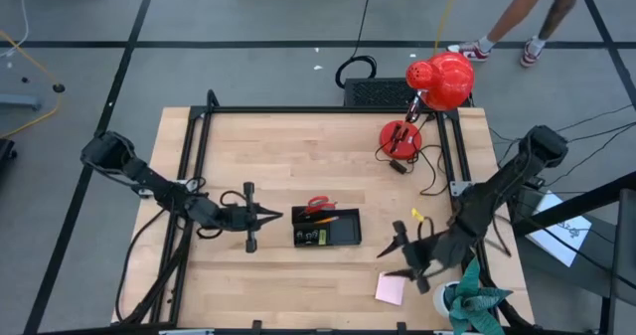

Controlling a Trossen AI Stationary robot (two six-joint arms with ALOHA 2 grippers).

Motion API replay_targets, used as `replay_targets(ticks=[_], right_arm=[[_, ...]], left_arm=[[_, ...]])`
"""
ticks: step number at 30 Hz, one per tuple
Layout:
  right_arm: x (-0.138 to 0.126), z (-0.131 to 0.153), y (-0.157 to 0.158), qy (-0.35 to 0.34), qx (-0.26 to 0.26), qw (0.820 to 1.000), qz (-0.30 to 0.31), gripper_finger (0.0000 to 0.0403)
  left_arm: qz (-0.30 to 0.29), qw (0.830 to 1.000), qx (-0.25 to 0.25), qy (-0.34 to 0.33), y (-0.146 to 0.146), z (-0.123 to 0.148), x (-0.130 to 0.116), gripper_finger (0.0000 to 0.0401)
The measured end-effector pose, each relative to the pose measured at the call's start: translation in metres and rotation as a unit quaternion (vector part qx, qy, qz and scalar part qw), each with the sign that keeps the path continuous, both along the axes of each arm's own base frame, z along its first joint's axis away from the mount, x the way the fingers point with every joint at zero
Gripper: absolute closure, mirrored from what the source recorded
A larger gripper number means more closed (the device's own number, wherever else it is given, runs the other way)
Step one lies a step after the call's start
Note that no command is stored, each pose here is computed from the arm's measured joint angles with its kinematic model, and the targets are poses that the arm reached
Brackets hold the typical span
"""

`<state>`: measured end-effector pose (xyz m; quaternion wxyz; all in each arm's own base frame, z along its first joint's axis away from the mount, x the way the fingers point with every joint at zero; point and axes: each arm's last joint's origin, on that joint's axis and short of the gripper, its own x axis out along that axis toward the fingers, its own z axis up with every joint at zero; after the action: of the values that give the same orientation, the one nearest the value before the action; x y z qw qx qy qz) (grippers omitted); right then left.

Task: Pick and place office supplies into organizer
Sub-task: Put the pink sticky notes into the black desk organizer

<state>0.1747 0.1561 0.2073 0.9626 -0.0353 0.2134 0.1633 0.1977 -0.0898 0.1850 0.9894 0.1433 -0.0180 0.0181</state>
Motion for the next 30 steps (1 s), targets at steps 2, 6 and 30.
replay_targets(ticks=[2,6,30], right_arm=[[0.009,0.004,0.011,0.010,-0.016,1.000,-0.003,0.0183],[0.025,0.022,0.030,0.057,-0.094,0.993,-0.031,0.0179],[0.067,0.021,0.136,0.237,-0.101,0.962,-0.096,0.0179]], left_arm=[[0.003,1.000,-0.001,0.003,0.001,-0.001,0.001,0.0392],[-0.002,1.000,-0.007,0.004,0.003,-0.001,0.002,0.0398],[-0.008,1.000,-0.006,0.019,0.003,-0.004,0.002,0.0378]])
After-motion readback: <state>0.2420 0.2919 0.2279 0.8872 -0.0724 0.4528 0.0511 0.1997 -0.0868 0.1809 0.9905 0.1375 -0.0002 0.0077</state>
